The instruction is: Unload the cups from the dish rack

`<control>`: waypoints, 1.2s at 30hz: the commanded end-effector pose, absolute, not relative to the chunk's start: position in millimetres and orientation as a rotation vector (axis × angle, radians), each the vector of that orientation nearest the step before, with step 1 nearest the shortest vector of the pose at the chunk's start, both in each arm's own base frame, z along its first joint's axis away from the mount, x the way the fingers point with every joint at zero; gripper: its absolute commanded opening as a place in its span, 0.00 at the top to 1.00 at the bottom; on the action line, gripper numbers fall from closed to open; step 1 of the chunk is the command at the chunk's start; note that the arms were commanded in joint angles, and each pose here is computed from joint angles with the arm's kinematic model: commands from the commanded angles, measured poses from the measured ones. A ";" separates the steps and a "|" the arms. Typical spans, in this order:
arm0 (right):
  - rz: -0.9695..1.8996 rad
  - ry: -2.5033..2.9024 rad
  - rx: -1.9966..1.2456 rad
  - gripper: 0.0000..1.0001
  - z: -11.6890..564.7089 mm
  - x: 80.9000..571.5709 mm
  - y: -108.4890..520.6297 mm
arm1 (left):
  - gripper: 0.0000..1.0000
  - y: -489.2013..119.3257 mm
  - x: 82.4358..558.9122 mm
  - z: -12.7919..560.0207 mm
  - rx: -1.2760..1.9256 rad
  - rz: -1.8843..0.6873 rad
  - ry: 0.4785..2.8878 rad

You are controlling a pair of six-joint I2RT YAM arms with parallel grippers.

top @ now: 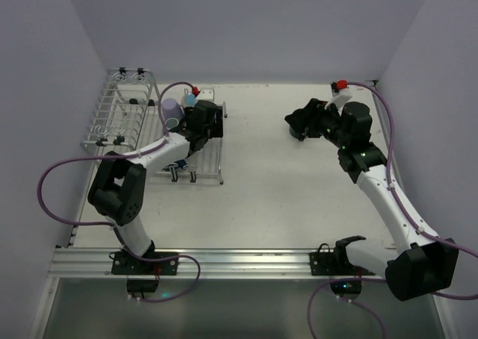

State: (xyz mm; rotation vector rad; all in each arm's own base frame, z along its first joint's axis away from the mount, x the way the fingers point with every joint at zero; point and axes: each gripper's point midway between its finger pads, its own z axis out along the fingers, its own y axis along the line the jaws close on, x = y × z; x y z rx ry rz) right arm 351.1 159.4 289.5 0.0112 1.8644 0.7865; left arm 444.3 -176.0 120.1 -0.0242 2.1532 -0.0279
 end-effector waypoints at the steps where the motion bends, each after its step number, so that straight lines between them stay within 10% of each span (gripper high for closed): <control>1: 0.827 1.797 -0.023 0.40 310.0 348.7 166.1 | 0.40 -171.4 462.1 151.7 -0.074 -0.031 2.051; 10: 0.939 1.765 -0.056 0.32 322.8 339.4 187.7 | 0.76 -171.5 440.2 221.0 -0.079 -0.164 1.925; 36: 1.564 1.557 -0.296 0.36 349.1 275.4 288.9 | 0.85 -252.9 286.6 378.2 0.071 -1.346 1.446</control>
